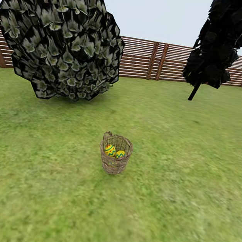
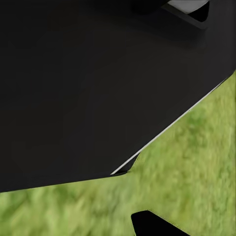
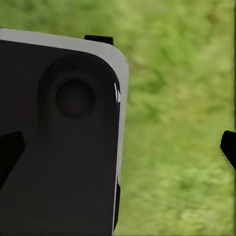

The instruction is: Take the three Easter eggs out of the wicker basket on the lawn in the garden, then place them on the lawn next to a single tree (choose any tree) so that all three eggs are next to the same tree and none are left in the basket.

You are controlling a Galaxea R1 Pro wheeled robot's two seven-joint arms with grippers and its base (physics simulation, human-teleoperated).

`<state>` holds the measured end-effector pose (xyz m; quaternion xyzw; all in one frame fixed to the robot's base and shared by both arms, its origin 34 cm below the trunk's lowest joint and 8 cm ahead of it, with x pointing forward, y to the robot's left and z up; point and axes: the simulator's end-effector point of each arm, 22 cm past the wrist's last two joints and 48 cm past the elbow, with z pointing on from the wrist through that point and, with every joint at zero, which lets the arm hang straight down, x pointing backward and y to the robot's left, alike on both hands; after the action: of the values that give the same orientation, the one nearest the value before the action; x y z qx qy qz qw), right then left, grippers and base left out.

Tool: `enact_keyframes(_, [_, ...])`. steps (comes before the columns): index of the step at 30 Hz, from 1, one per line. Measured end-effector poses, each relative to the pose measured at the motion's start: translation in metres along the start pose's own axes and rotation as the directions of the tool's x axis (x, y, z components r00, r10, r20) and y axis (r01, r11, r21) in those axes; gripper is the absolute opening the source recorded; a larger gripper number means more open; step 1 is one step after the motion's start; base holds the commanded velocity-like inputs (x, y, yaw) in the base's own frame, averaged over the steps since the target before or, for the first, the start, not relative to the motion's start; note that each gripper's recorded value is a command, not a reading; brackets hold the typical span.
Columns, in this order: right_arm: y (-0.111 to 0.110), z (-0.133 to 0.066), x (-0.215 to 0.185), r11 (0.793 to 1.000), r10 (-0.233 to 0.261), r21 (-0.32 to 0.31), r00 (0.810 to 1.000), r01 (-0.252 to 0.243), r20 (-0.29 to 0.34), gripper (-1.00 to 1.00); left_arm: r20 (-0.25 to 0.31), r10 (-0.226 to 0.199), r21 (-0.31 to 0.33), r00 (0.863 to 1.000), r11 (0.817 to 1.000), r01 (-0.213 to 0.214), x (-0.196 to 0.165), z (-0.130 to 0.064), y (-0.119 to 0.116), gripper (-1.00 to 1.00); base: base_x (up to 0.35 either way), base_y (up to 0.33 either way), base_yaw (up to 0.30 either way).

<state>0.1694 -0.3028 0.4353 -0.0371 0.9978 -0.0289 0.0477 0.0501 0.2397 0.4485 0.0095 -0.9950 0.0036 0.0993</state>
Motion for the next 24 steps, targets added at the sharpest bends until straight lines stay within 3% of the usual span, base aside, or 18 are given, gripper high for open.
enact_keyframes(14, [0.0015,0.0000,-0.0012,1.000,0.003,-0.001,1.000,-0.003,0.005,1.00,0.000,0.000,0.001,1.000,1.000,0.000,0.0001,0.0000,-0.0010,1.00,0.323,0.000,0.000])
enact_keyframes(24, [-0.0022,-0.0004,0.0037,1.000,0.003,0.003,1.000,-0.003,-0.007,1.00,0.001,0.002,0.007,1.000,1.000,-0.002,-0.0005,0.0000,-0.0056,1.00,0.038,0.000,0.000])
